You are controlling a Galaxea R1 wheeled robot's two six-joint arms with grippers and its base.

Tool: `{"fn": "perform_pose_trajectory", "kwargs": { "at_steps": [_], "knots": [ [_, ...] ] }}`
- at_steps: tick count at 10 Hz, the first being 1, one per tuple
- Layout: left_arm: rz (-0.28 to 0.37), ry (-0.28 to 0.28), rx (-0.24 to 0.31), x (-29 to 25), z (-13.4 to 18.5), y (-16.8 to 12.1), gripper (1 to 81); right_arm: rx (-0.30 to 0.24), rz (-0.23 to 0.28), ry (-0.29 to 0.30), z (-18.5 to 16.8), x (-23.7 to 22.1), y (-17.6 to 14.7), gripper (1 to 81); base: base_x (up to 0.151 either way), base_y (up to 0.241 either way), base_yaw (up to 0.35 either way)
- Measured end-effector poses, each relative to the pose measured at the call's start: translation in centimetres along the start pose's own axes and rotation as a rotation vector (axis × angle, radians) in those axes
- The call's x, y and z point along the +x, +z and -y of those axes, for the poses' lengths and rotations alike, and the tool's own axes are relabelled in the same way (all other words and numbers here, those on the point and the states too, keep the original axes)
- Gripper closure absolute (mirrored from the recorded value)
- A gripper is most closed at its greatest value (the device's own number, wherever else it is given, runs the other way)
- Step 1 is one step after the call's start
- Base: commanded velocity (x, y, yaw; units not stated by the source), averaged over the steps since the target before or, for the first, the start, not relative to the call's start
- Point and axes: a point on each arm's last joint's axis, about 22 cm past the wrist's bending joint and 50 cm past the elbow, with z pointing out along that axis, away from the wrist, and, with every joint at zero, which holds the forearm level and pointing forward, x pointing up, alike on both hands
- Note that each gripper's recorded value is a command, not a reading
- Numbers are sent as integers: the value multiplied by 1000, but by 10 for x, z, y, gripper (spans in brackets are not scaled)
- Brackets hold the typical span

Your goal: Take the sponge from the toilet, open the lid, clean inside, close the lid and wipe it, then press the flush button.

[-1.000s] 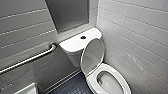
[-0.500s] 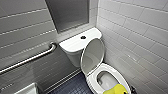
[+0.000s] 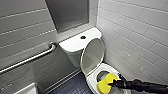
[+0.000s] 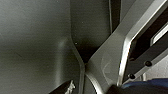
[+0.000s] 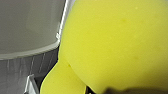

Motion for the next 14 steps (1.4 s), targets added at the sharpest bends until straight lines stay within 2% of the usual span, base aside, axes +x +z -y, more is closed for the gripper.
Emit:
{"fn": "perform_pose_trajectory", "kwargs": {
  "at_steps": [2,4,6,8,10,11,12,14],
  "knots": [
    [1,-1,9,0,2,3,10,-72,-22,-37,-4,35,12,811,0,0,0],
    [4,-1,15,-1,4,6,10,-103,-85,-82,0,77,22,811,0,0,0],
    [5,-1,15,-1,4,7,10,-133,-119,-76,-7,94,37,811,0,0,0],
    [6,-2,16,-1,4,7,10,-142,-170,-16,-16,111,47,811,0,0,0],
    [6,-2,16,-1,4,6,10,-145,-254,88,-35,135,47,811,0,0,0],
    [6,-2,16,-1,4,7,10,-128,-285,156,-39,140,49,811,0,0,0],
    [7,-3,15,-3,3,7,10,-112,-305,197,-44,142,49,811,0,0,0],
    [10,-2,11,-3,1,8,10,-84,-326,206,-46,144,44,811,0,0,0]
  ]
}}
